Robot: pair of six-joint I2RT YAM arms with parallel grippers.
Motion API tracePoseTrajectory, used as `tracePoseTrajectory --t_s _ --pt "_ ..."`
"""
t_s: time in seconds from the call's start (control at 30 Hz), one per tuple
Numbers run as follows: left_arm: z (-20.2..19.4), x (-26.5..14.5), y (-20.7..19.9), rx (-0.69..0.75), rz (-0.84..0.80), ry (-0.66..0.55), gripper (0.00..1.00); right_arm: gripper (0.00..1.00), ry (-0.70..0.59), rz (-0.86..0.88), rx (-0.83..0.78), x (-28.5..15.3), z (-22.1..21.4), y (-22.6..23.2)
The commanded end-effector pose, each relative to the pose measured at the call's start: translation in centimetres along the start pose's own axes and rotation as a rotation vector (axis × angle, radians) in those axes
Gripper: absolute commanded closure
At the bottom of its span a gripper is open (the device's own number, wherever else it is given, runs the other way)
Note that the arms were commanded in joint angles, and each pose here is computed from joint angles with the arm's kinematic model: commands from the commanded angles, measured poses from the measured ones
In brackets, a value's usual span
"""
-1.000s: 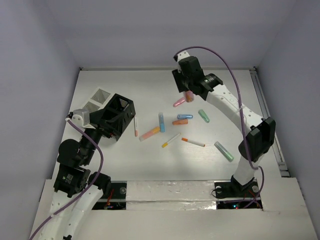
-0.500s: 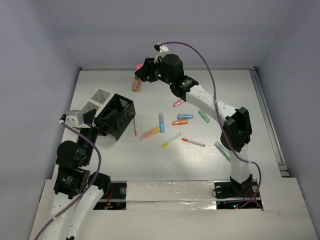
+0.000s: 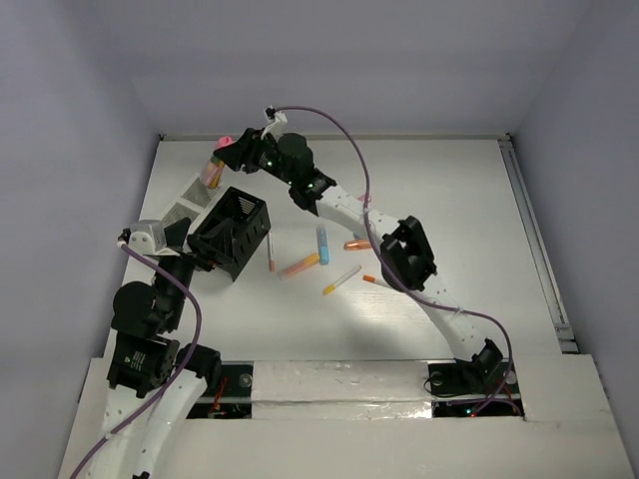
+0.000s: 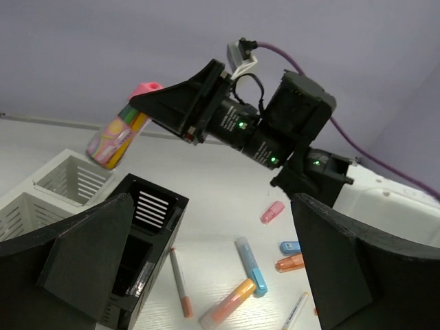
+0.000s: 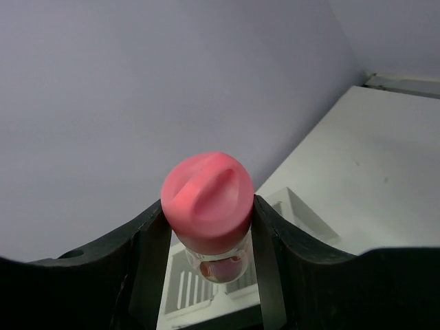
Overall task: Sort the stationery into containers
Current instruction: Place the stationery in the storage box.
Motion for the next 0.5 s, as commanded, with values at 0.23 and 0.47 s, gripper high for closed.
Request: tracePoseTrajectory --t_s 0.23,0.47 --pt "1.7 -0.1 -0.3 -0.011 -0.015 -0.061 0.01 0.86 -0.168 0.113 -0.062 1.7 1.3 3.8" --pt "1.6 -0.1 -0.4 -0.009 -0.018 -0.056 0.01 0.84 -0.155 0.055 -0.092 2.5 -1.4 0.3"
Point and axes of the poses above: each gripper's point midway between its finger pads, its own x axis out along the fingers, its own y axis along the line the jaws close on, z = x × y, the point moved 1 cm from there along -x, back along the fingers, and after that the axes turned 12 degrees about x, right-handed, at the moved point
